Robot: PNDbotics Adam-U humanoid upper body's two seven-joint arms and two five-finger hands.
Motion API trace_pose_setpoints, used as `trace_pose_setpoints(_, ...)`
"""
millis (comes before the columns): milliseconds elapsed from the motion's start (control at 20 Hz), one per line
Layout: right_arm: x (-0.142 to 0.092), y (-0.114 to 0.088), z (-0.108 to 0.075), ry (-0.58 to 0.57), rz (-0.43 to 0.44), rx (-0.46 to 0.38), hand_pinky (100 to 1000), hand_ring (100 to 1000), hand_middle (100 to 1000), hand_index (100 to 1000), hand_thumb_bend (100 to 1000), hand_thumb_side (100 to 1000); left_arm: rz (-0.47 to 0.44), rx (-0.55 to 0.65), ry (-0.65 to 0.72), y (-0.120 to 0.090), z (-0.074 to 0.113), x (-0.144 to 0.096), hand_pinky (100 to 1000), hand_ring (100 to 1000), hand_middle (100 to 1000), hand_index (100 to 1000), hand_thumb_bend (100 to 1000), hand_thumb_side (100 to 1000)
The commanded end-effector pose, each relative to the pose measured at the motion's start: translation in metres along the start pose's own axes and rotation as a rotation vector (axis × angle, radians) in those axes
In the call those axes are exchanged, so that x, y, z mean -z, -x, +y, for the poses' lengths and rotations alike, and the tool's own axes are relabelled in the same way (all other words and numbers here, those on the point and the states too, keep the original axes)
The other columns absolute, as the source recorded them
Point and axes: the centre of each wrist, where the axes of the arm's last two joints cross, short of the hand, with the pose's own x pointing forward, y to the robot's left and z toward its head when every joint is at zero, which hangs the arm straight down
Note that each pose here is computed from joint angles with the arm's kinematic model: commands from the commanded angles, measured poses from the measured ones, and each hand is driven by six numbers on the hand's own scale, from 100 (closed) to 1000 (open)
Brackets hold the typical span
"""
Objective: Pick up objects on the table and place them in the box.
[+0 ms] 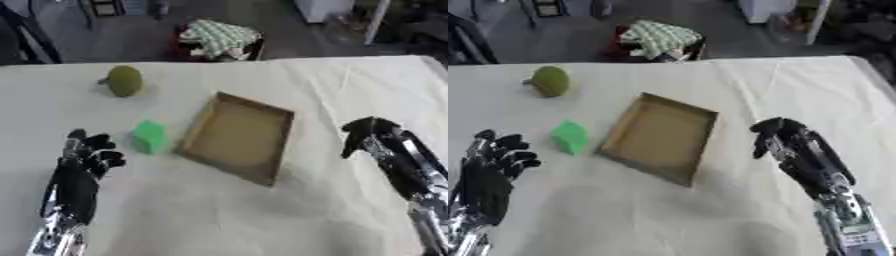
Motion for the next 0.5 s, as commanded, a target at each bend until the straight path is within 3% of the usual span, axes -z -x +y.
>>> trace_pose_setpoints(50, 0.002, -0.004, -0.003, 0.002, -0.009, -0.016, 457, 440, 441, 641, 100, 622, -0.035, 0.041, 0.014, -0.009, 0.002, 0.003, 580, 535, 534, 646, 100, 818)
trace_pose_setpoints(500, 0.002, -0.003, -0.003, 0.003, -0.006, -0.016, 457, 440, 441, 641, 100, 622, -0.082, 0.138, 0.028, -0.02, 0.005, 0.007, 582, 541, 542, 648, 100, 803)
